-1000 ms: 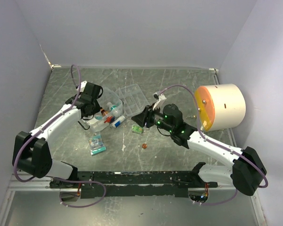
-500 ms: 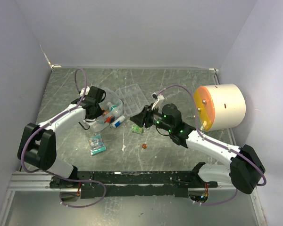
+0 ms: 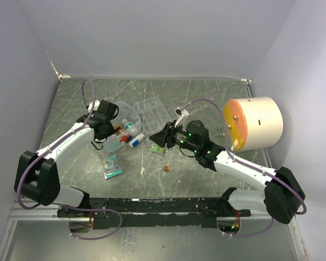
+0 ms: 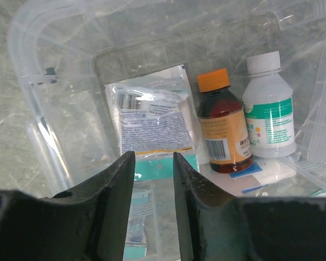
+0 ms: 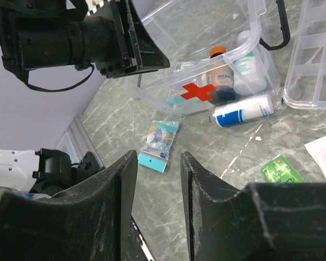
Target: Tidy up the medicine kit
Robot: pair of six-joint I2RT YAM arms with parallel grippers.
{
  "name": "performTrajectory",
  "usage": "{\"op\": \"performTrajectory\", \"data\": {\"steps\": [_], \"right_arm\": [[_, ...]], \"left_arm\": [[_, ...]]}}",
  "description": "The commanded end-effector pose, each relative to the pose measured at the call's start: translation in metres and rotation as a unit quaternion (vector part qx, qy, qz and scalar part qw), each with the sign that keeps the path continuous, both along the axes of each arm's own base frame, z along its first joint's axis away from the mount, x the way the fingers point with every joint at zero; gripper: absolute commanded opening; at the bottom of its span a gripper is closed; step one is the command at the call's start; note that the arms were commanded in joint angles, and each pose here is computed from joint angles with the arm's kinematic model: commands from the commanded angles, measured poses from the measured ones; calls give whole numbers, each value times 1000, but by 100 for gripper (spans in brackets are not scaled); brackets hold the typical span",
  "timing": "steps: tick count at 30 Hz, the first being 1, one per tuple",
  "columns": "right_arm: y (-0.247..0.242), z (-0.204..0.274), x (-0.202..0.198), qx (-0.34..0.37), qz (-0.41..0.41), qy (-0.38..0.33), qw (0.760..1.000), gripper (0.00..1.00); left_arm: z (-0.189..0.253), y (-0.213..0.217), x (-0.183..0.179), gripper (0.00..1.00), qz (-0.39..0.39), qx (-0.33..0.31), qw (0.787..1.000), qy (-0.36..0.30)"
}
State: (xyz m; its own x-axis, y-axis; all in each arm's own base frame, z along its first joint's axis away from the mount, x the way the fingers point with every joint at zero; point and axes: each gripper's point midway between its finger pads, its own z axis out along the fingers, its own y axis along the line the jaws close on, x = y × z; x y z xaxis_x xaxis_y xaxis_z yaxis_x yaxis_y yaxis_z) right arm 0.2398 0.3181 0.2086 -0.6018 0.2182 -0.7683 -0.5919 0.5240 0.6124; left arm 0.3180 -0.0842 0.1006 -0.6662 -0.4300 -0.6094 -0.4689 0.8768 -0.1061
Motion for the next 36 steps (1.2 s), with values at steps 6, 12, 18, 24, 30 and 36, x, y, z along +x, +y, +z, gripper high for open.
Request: {"op": "performTrajectory", "data": {"steps": [6,12,18,24,30,36], "right_arm": [[-1,6,1,9,-2,-11,1000,38],[-4,-1,9,-16,-21,-7,1000,38],[-12,-25,18,-41,-61,31,997,39],[-7,-65,25,-115,-81,103,985,38],[23,-91,15,-146,-66,127,979,42],[77,-108,-16,-135,-14,140,981,43]], "left_arm": [[16,15,-3,42,-2,36,999,-9],[67,-2,11,45,-64,4,994,-86],[154,-20,14,58,-165,-20,961,-222],[205,-31,1,81,-229,-31,914,-334],[208,-30,-7,88,-229,-41,905,-355],[226,-21,-20,87,-211,-52,894,-393]]}}
